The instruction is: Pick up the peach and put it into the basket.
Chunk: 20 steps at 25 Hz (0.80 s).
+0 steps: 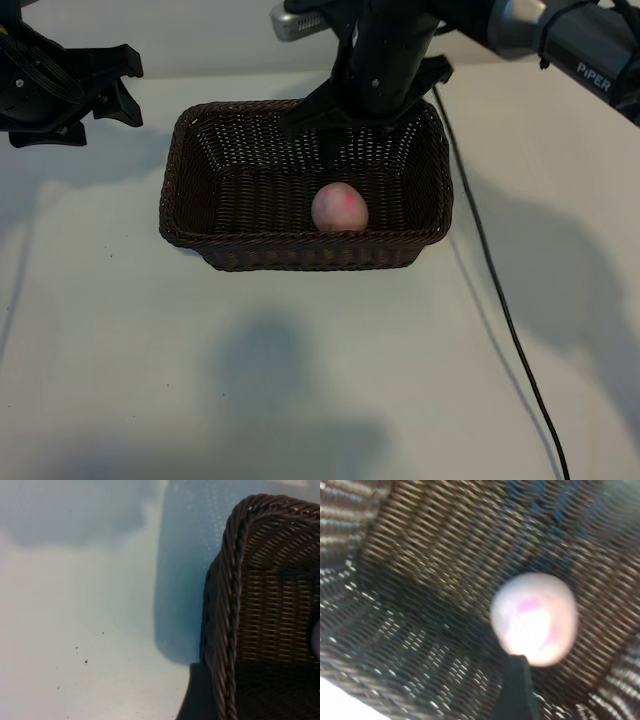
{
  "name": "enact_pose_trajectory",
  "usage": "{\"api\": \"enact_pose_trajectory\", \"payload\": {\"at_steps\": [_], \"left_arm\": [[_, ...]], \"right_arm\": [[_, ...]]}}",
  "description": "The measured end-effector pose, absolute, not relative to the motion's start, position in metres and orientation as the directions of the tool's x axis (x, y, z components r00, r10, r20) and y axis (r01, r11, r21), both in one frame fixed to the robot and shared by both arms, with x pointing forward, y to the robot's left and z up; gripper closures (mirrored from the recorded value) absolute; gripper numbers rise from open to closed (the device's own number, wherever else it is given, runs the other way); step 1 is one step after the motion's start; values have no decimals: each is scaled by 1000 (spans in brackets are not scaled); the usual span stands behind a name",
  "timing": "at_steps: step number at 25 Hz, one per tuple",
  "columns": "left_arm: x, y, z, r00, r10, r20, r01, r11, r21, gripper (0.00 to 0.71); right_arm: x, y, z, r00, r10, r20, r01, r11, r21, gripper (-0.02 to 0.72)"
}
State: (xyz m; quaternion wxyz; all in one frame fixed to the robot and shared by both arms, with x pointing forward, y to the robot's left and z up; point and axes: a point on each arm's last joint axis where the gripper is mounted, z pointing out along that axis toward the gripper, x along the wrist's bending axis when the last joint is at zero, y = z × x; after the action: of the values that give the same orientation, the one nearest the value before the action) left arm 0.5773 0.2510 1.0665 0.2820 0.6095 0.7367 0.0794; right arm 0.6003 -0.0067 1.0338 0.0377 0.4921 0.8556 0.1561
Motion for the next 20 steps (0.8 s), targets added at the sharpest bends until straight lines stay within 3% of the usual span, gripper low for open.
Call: {"api": "enact_pose_trajectory", "payload": {"at_steps": [9, 20], "left_arm": [[577, 251, 1066, -100, 942, -320, 853, 246, 459, 155], [577, 251, 1066, -99, 942, -319, 853, 246, 459, 155]], "right_arm": [[620, -34, 1043, -428, 902, 54, 866, 392, 311, 135], [652, -95, 1053, -315, 943, 108, 908, 267, 321, 136]]}}
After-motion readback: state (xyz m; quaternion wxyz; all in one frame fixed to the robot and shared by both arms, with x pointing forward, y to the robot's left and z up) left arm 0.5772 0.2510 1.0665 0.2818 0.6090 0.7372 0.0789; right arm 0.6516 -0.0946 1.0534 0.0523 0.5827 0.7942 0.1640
